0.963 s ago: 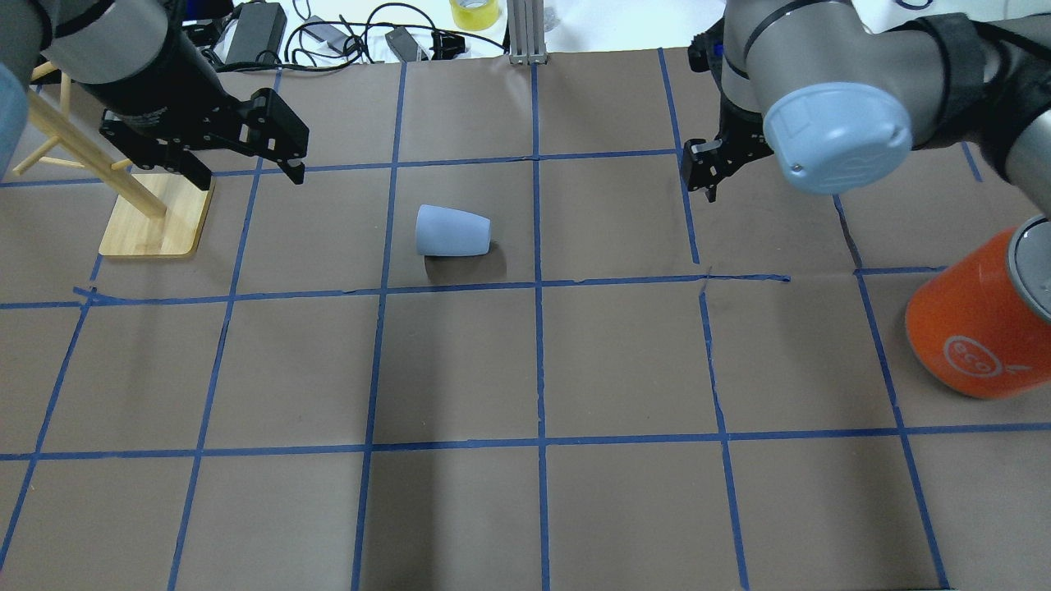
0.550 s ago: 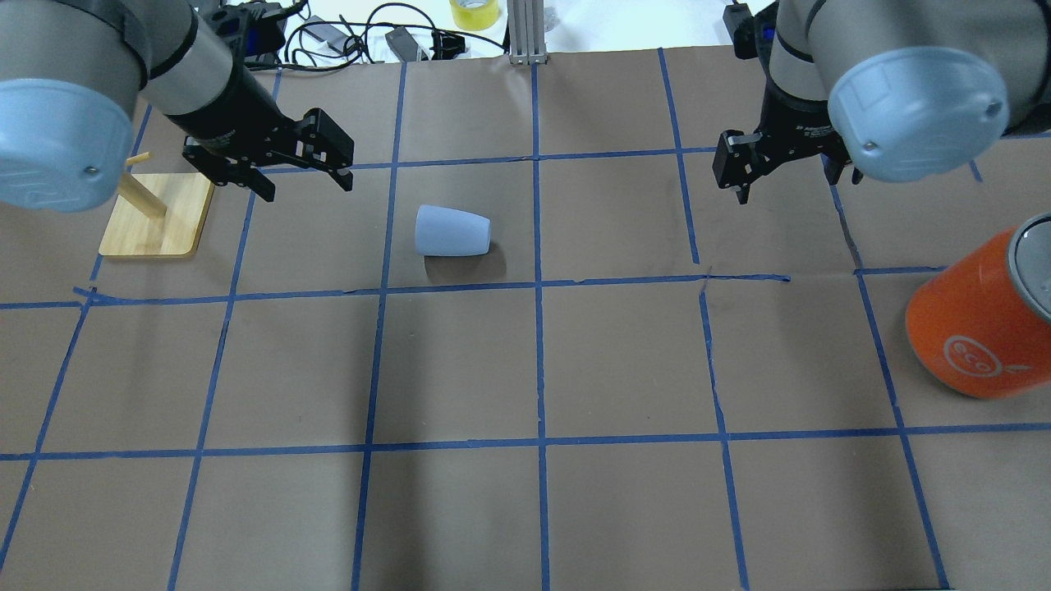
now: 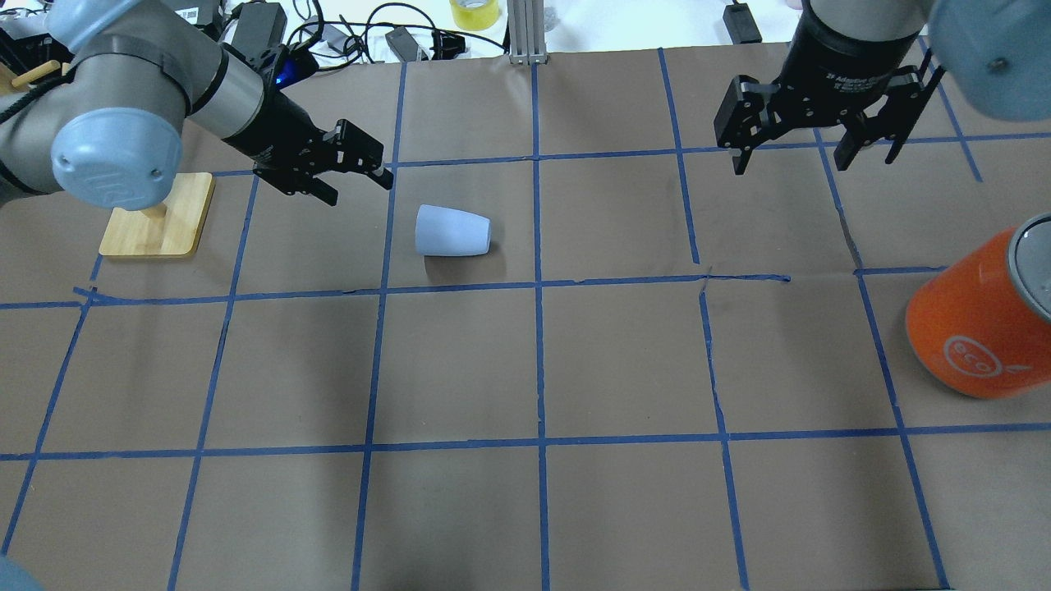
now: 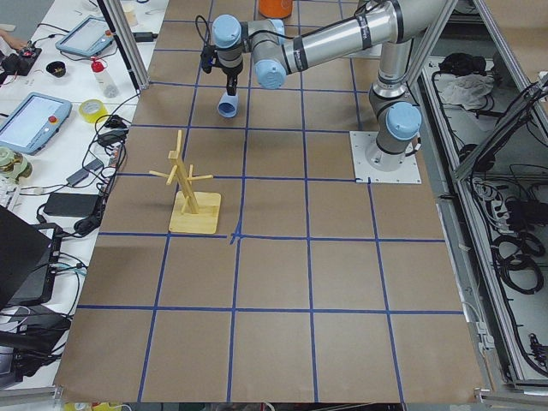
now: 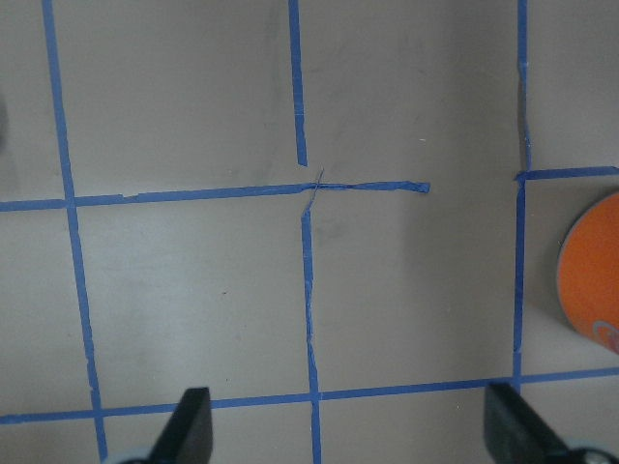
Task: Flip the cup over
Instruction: 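Move the left gripper toward the lying cup while the right arm rises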
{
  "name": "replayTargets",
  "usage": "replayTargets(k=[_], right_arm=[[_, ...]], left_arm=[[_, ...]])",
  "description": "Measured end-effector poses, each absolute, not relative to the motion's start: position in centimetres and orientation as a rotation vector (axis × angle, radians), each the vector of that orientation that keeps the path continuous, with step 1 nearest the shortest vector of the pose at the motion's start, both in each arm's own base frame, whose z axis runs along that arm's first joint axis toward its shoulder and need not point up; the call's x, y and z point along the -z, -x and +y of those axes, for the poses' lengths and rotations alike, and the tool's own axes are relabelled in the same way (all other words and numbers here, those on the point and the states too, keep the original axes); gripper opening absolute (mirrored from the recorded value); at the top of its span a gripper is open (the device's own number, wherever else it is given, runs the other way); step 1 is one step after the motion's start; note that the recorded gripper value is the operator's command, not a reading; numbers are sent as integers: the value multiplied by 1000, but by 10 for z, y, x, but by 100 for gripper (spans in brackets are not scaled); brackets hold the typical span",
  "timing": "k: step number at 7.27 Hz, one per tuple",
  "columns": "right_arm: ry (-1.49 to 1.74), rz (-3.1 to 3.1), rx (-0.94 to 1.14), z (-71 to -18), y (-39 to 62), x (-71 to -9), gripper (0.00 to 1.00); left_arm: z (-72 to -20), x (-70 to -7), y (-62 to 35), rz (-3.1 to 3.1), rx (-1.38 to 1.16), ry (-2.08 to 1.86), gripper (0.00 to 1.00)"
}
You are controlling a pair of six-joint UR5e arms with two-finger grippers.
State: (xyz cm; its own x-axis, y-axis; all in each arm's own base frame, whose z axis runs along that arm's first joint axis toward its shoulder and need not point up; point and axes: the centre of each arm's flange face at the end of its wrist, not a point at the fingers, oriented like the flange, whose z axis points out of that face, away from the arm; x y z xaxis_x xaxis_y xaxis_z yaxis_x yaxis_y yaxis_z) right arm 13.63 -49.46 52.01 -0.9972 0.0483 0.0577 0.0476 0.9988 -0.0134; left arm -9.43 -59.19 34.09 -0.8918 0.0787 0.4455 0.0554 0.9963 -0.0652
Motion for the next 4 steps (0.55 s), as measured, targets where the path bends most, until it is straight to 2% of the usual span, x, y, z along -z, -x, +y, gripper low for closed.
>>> replayTargets(k=[4], right_arm=[[93,-3064,-14,-495,-135,-526,100]], left_arm=[[-625,-271,99,-2544,-70,107,100]])
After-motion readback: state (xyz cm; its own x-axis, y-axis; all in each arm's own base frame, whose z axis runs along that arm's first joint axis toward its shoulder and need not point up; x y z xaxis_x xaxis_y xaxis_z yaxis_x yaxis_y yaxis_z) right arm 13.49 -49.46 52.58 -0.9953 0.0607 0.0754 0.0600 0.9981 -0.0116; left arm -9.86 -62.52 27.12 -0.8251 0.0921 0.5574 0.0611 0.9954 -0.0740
